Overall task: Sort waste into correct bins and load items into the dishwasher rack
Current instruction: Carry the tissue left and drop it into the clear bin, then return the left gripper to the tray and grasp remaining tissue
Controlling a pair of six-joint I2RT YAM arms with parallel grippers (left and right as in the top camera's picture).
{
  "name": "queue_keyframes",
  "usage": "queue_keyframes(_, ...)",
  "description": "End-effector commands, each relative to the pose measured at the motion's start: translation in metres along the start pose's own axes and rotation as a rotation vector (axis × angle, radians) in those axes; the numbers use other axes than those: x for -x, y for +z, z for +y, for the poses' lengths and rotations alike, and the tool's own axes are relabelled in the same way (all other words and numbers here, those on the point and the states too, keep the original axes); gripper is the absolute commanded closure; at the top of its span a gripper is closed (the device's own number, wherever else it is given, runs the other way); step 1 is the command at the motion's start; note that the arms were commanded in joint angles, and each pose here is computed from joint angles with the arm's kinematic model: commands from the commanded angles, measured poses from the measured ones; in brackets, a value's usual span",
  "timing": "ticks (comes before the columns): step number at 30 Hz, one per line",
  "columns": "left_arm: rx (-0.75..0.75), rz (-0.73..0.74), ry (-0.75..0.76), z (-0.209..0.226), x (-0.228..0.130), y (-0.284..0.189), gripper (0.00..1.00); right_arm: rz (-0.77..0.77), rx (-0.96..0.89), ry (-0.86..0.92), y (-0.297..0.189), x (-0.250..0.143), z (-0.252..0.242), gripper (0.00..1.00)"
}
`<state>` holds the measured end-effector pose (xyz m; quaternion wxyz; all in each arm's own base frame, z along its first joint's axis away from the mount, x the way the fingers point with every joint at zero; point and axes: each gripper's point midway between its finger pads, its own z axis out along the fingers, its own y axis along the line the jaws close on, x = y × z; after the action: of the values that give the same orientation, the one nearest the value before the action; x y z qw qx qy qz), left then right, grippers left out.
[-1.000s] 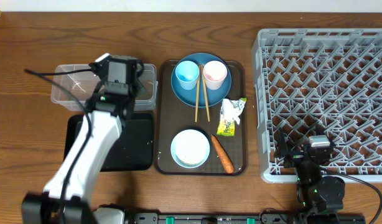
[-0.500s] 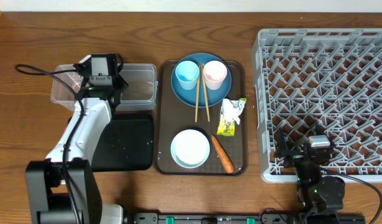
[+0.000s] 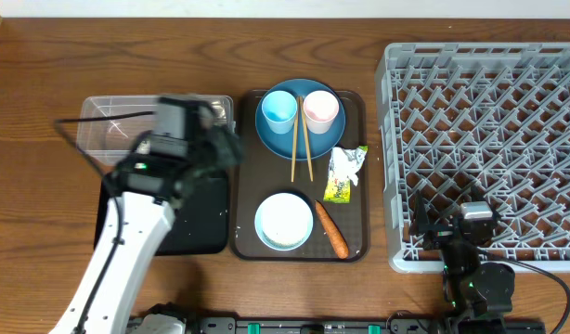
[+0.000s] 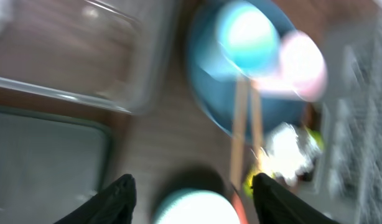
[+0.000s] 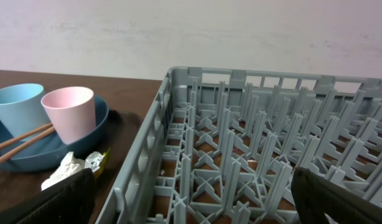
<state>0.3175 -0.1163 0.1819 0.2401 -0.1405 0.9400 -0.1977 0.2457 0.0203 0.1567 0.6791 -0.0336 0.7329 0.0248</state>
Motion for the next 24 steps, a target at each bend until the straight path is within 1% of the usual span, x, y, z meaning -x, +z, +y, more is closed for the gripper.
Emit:
queue_keyframes(1, -0.1, 0.064, 0.115, -0.051, -0.024, -0.003, 0.4, 0.007, -0.021, -0.009, 0.0, -0.002, -0.005, 0.01)
queue_keyframes(6, -0.115, 0.073, 0.235, -0.104, -0.06, 0.013, 0.4, 0.007, -0.021, -0.009, 0.0, -0.002, -0.005, 0.01)
queue_keyframes(10, -0.095, 0.041, 0.316, -0.132, -0.083, 0.045, 0.4, 0.007, -0.021, -0.009, 0.0, -0.002, -0.005, 0.01)
queue_keyframes(13, -0.08, 0.033, 0.345, -0.14, -0.093, 0.071, 0.4, 0.007, -0.021, -0.009, 0.0, -0.002, -0.005, 0.01)
queue_keyframes(17, -0.063, 0.041, 0.349, -0.141, -0.098, 0.101, 0.4, 0.007, -0.021, -0.009, 0.0, -0.002, -0.005, 0.01)
queue_keyframes(24, -0.07, 0.05, 0.367, -0.148, -0.111, 0.133, 0.4, 0.007, -0.021, -0.009, 0.0, -0.002, -0.005, 0.01)
